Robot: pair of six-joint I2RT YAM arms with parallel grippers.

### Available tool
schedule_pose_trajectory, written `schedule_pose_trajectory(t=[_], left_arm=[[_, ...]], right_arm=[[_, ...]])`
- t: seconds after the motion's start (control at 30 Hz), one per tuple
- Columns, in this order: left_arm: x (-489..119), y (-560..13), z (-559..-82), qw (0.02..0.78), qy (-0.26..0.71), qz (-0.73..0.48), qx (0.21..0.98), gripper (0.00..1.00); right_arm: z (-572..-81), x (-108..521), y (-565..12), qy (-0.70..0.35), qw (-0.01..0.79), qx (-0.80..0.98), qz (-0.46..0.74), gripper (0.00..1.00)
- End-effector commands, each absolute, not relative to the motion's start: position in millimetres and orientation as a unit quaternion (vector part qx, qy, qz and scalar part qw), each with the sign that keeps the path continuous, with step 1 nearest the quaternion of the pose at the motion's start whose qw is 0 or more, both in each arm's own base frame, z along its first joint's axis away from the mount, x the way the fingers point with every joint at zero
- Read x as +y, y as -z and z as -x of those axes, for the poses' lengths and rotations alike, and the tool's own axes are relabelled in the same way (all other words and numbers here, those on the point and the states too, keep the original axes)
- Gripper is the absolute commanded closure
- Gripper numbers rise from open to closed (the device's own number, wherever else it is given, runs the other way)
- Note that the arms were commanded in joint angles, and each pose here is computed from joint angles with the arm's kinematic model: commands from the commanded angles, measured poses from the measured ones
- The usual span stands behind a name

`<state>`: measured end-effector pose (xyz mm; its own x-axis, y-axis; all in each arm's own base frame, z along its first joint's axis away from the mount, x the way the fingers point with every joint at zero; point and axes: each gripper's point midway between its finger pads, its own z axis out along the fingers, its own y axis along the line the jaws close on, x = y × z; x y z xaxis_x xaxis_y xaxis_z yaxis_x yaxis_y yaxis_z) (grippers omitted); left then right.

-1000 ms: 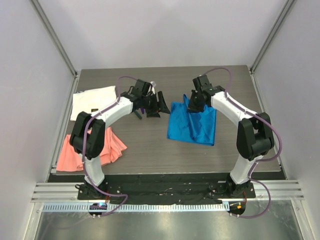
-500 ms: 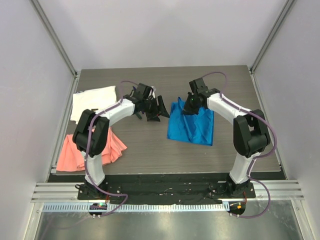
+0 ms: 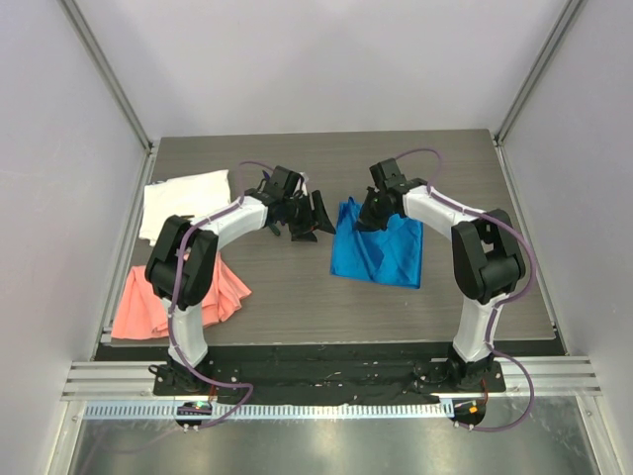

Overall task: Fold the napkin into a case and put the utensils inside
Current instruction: Fold the rectangle-folded napkin at the center of the board.

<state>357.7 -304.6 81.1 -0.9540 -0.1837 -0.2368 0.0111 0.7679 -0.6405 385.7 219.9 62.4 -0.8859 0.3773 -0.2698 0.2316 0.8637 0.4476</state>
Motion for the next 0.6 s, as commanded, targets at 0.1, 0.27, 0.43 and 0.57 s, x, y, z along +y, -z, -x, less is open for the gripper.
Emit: schedule_pose_trajectory(t=[0.1, 0.27, 0.43, 0.57], left_arm=[[-311.0, -100.5, -361.5, 0.163, 0.358, 0.034, 0.919, 0.34], [-310.0, -102.5, -361.5, 0.167, 0.356, 0.032, 0.919, 0.34], [-307.5, -109.5, -364.0, 0.175, 0.355, 0.029, 0.918, 0.34], [-302.2, -120.7, -366.8, 0.187, 0.348, 0.024, 0.919, 0.34]], right_arm=[[-389.6, 232.8, -65.4, -0.235, 0.183, 0.941, -0.160, 0.98], [-388.7, 243.4, -61.7, -0.253, 0.174, 0.940, -0.146, 0.91], [-379.3, 250.5, -62.3, -0.270, 0.161, 0.941, -0.124, 0.69], [-381.3, 251.2, -95.9, -0.291, 0.197, 0.931, -0.095, 0.51]])
